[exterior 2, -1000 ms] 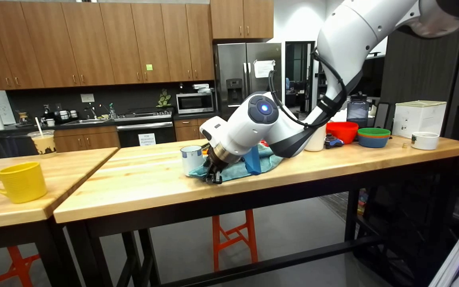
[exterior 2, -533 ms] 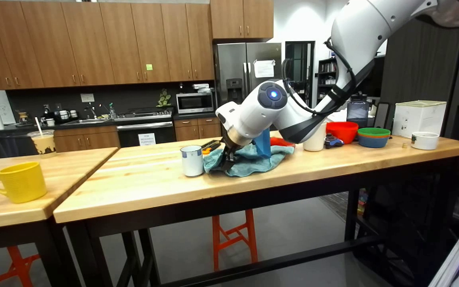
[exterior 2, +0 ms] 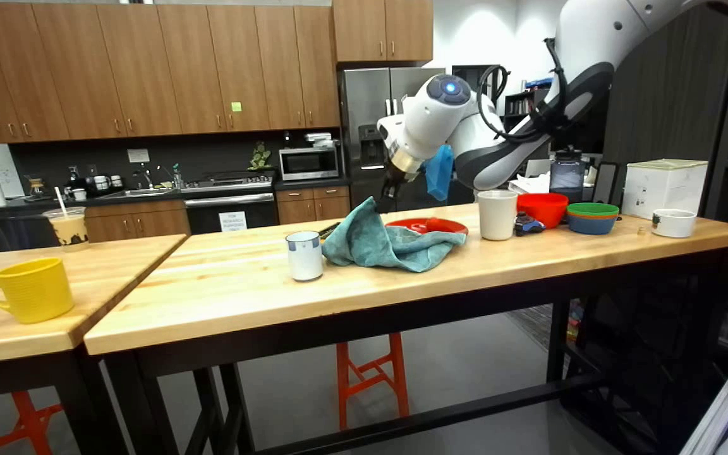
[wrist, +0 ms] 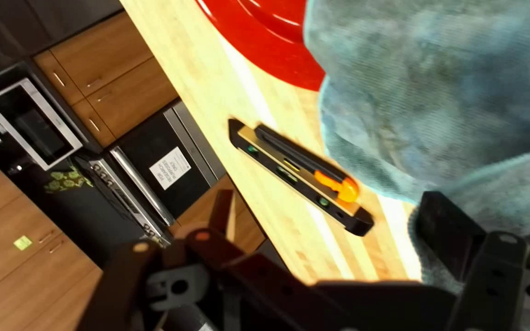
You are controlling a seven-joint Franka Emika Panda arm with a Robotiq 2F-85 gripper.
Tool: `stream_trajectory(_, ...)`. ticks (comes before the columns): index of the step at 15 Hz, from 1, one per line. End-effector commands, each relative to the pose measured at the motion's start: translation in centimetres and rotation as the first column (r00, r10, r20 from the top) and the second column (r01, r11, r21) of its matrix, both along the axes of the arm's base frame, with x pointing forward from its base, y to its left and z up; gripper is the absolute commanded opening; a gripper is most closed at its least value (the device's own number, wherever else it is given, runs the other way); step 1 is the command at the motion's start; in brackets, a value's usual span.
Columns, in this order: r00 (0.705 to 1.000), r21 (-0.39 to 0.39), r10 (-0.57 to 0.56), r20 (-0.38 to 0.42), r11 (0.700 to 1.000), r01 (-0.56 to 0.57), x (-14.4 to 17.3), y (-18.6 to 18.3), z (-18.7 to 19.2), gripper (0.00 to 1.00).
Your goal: Move the blue towel to the left
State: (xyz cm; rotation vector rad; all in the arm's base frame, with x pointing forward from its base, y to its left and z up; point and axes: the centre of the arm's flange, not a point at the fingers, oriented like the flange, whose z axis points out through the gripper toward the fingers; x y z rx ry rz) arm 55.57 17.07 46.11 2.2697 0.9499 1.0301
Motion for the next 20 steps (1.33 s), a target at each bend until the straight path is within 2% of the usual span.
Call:
stream_trajectory(1, 0.999, 0.019, -0.052, 0.005, 0.998, 0.052, 0.4, -3.5, 5.2, 1.0)
stream_trajectory(6, 0.994, 0.053, -0.109, -0.025, 0.993, 0.11, 0.3, -5.9, 8.3, 1.0)
stream_trajectory(11, 0.981, 0.002, -0.18, -0.069, 0.983, 0.181, 0.1, -8.3, 10.2, 1.0)
stream_trajectory(18, 0.95, 0.021, -0.31, -0.026, 0.95, 0.311, -0.2, -11.4, 13.7, 1.0)
stream_trajectory(19, 0.962, 0.014, -0.272, -0.037, 0.962, 0.273, 0.1, -10.8, 12.5, 1.0)
stream_trajectory(20, 0.959, 0.017, -0.283, -0.033, 0.959, 0.283, 0.1, -11.0, 12.9, 1.0)
